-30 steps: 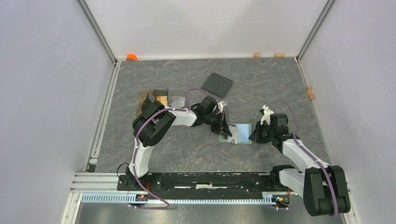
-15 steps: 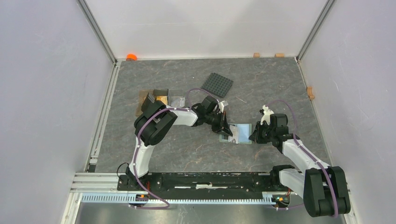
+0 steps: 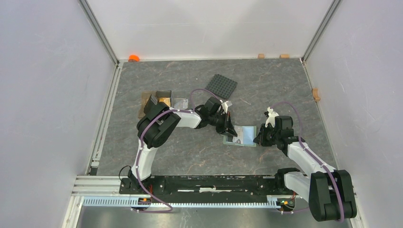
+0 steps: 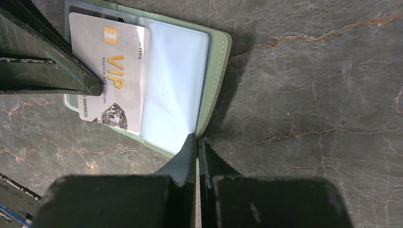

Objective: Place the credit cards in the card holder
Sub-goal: Insert the credit card into the card holder.

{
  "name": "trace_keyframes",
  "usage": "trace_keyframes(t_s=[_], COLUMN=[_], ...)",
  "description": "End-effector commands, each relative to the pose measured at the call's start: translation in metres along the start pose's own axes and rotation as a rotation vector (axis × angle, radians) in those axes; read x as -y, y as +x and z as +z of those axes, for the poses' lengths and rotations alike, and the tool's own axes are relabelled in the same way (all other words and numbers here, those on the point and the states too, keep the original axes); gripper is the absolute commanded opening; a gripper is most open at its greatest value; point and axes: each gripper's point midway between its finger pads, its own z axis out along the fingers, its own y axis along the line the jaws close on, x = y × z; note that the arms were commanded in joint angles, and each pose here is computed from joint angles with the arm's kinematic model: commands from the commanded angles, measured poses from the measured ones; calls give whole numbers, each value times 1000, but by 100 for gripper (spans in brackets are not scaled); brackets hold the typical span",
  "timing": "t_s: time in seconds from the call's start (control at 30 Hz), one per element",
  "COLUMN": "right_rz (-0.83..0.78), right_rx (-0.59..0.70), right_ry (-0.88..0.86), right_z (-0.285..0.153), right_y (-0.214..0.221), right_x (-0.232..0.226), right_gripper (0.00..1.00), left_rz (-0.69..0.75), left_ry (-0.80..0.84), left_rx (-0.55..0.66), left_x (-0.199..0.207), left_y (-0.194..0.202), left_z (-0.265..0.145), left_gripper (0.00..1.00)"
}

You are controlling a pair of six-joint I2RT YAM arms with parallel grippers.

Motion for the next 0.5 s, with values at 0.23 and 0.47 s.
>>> trace_keyframes(t_s=[0.23,0.47], right_rz=[-11,-6], right_rx=[-19,-12], right_ry=[25,16], right_z=[-3,-4], right_y=[3,2], right_x=[4,2], right_gripper=[0,0], left_rz=[-26,-33], left_ry=[-71,-62], left_rx=[26,-1], left_x=[-32,-30], left_y=[3,11], left_z=[8,16], left_gripper=[2,2])
